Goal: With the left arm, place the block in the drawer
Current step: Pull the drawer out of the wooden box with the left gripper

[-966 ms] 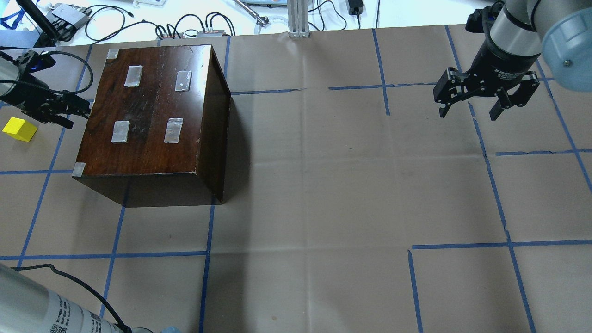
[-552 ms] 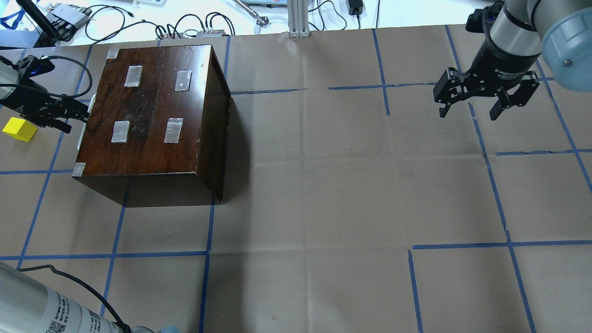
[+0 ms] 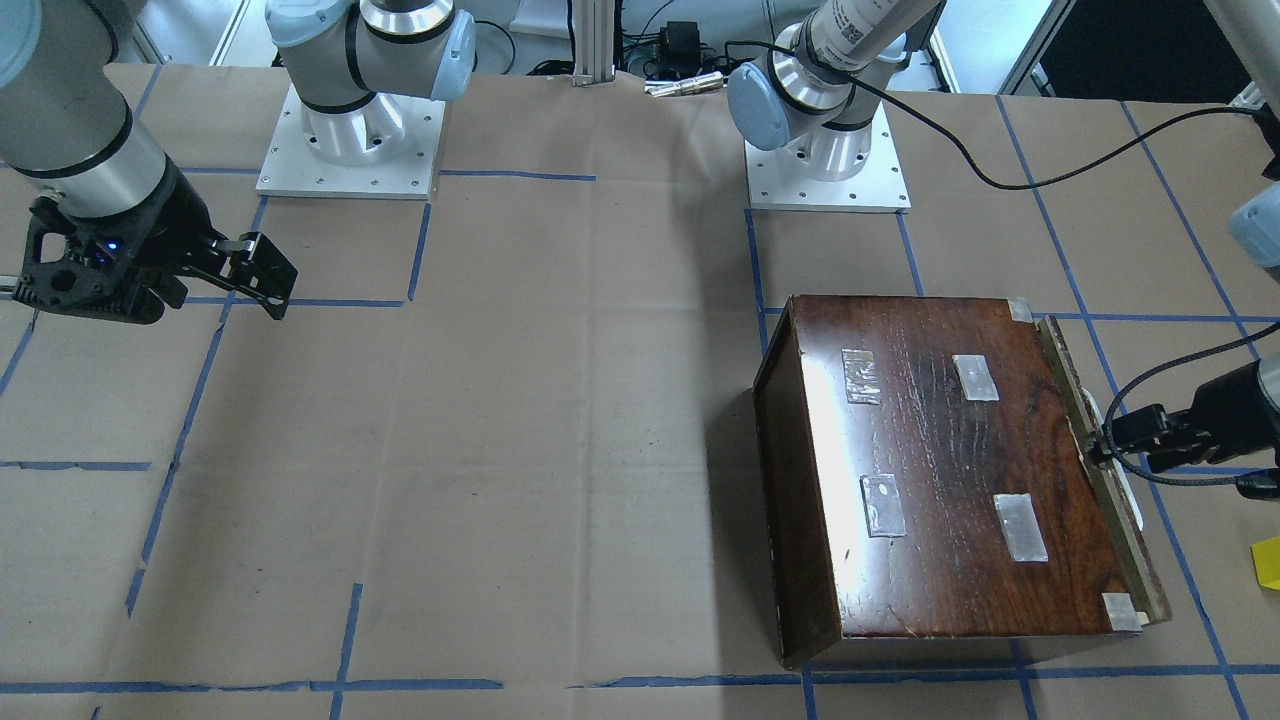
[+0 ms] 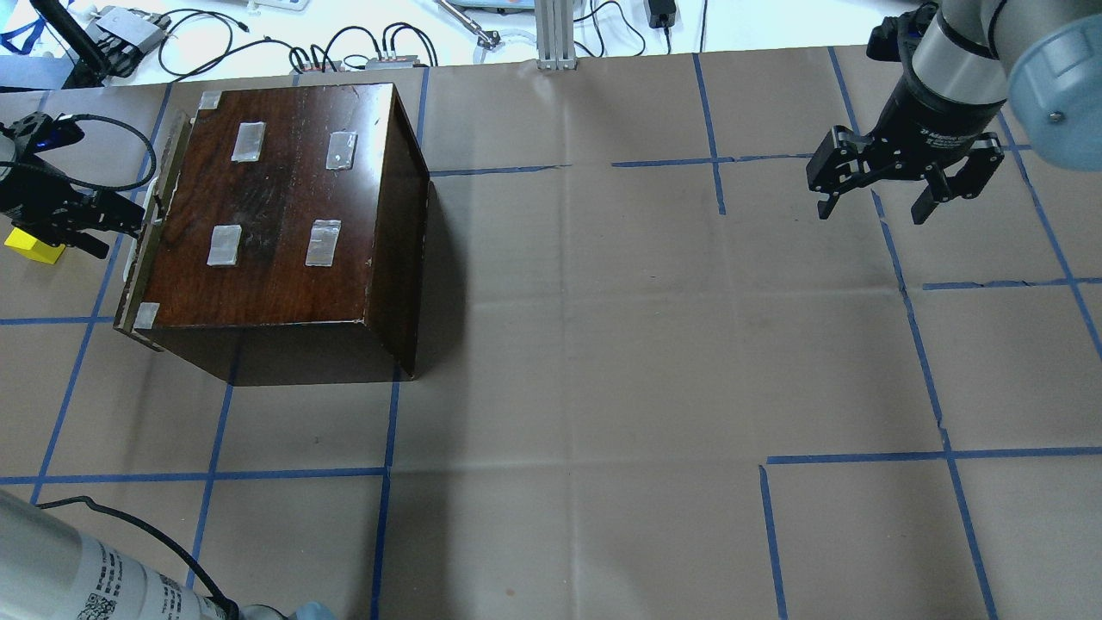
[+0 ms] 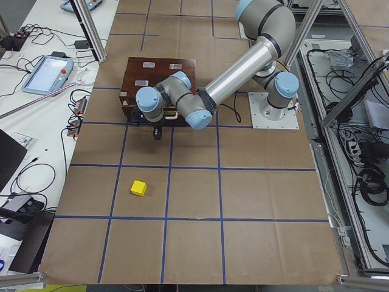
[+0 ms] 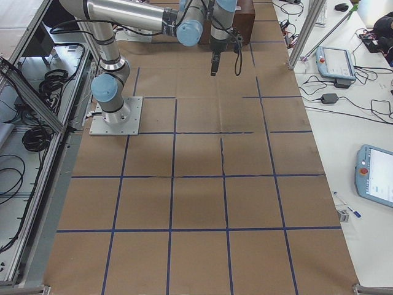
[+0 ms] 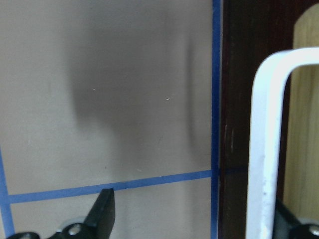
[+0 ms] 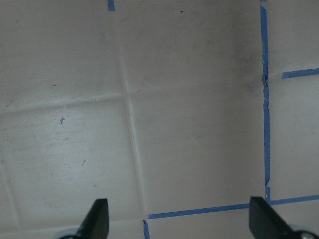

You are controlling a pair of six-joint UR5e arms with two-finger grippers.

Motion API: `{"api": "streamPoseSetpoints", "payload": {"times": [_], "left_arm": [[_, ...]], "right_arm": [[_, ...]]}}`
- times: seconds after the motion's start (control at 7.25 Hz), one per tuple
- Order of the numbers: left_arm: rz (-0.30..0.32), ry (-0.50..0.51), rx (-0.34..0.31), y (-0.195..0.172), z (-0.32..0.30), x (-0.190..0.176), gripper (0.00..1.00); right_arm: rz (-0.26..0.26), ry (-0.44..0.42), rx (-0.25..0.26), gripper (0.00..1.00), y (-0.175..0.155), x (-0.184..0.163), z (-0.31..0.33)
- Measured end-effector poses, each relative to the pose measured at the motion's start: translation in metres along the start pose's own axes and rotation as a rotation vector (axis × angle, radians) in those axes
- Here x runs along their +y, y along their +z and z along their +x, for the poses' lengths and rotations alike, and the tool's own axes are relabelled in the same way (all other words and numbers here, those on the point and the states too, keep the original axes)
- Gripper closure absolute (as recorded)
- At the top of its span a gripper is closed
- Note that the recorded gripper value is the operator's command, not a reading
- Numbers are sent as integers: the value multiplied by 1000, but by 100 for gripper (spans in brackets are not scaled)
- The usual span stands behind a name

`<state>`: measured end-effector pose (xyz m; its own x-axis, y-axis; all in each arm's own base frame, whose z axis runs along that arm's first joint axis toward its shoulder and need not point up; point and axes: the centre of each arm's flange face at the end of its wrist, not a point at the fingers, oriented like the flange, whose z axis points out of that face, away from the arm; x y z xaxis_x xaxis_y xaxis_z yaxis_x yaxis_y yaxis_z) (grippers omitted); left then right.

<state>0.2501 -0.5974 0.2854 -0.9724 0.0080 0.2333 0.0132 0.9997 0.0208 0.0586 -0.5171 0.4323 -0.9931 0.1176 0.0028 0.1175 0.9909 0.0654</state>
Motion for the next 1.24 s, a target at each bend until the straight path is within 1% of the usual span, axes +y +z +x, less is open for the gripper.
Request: {"api": "streamPoseSetpoints", "payload": {"times": [0.28,0.41,1.24], "left_arm": [[-10,-17,-33,-8,-15,7,2],[-9,-24,-39,-11,-23,11,2],[8,-48,-48,-23,-61,28,2]], "right_arm": [[0,0,0,0,0,0,0],[0,0,0,0,0,0,0],[0,0,0,0,0,0,0]]}}
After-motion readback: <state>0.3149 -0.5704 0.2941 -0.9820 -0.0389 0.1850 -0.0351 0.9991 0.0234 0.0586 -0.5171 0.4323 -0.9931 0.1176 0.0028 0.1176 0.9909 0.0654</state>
